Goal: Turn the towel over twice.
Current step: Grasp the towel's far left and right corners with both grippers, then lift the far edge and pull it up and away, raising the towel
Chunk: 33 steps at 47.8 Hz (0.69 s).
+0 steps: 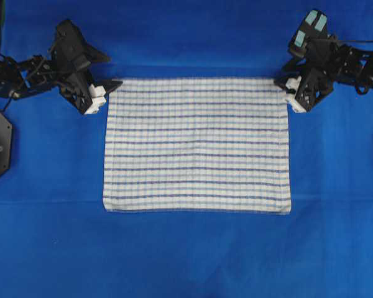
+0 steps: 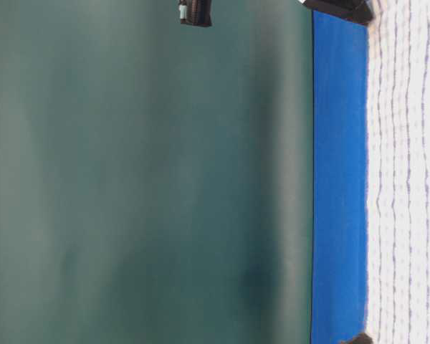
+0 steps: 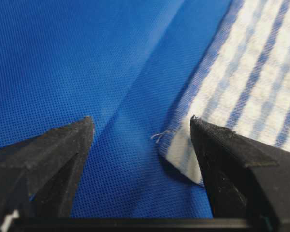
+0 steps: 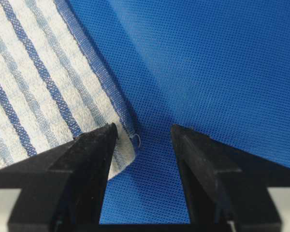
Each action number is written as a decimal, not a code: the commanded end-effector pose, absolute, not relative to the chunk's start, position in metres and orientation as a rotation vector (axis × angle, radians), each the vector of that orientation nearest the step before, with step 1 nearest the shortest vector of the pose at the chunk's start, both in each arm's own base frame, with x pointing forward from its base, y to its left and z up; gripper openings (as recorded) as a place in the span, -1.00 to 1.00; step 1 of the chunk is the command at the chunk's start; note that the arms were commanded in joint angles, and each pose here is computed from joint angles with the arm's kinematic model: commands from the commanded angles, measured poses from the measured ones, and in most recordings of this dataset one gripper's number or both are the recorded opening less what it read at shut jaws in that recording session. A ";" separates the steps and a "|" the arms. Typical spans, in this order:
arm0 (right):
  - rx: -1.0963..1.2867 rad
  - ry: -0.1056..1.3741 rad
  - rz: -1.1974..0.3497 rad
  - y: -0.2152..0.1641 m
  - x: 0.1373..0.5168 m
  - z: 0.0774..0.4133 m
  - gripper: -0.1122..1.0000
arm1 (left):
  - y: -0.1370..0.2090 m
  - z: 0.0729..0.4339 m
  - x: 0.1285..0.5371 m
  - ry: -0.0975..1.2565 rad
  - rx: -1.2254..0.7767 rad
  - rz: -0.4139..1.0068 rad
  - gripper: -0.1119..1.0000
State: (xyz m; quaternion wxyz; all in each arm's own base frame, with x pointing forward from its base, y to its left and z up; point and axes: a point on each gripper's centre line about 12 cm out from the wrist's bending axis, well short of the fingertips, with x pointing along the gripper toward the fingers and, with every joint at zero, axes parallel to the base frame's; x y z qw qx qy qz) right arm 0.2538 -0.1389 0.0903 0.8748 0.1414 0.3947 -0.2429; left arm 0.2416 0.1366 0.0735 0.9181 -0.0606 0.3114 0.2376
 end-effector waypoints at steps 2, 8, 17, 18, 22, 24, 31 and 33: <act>0.293 0.796 -0.512 -0.142 0.258 0.095 0.21 | 0.141 0.074 0.247 0.625 -0.124 0.495 0.46; 0.295 0.799 -0.513 -0.142 0.258 0.094 0.19 | 0.141 0.066 0.247 0.661 -0.128 0.491 0.11; 0.288 0.802 -0.509 -0.142 0.257 0.094 -0.38 | 0.134 0.056 0.246 0.721 -0.136 0.466 -0.46; 0.287 0.801 -0.509 -0.142 0.257 0.094 -0.50 | 0.132 0.055 0.246 0.728 -0.136 0.461 -0.53; 0.287 0.797 -0.509 -0.142 0.258 0.095 -0.70 | 0.129 0.054 0.247 0.749 -0.136 0.446 -0.73; 0.287 0.794 -0.510 -0.143 0.259 0.095 -0.70 | 0.127 0.054 0.248 0.755 -0.135 0.439 -0.73; 0.291 0.767 -0.523 -0.146 0.259 0.099 -0.70 | 0.125 0.055 0.248 0.765 -0.134 0.432 -0.73; 0.292 0.762 -0.529 -0.148 0.259 0.099 -0.70 | 0.126 0.057 0.249 0.760 -0.134 0.435 -0.73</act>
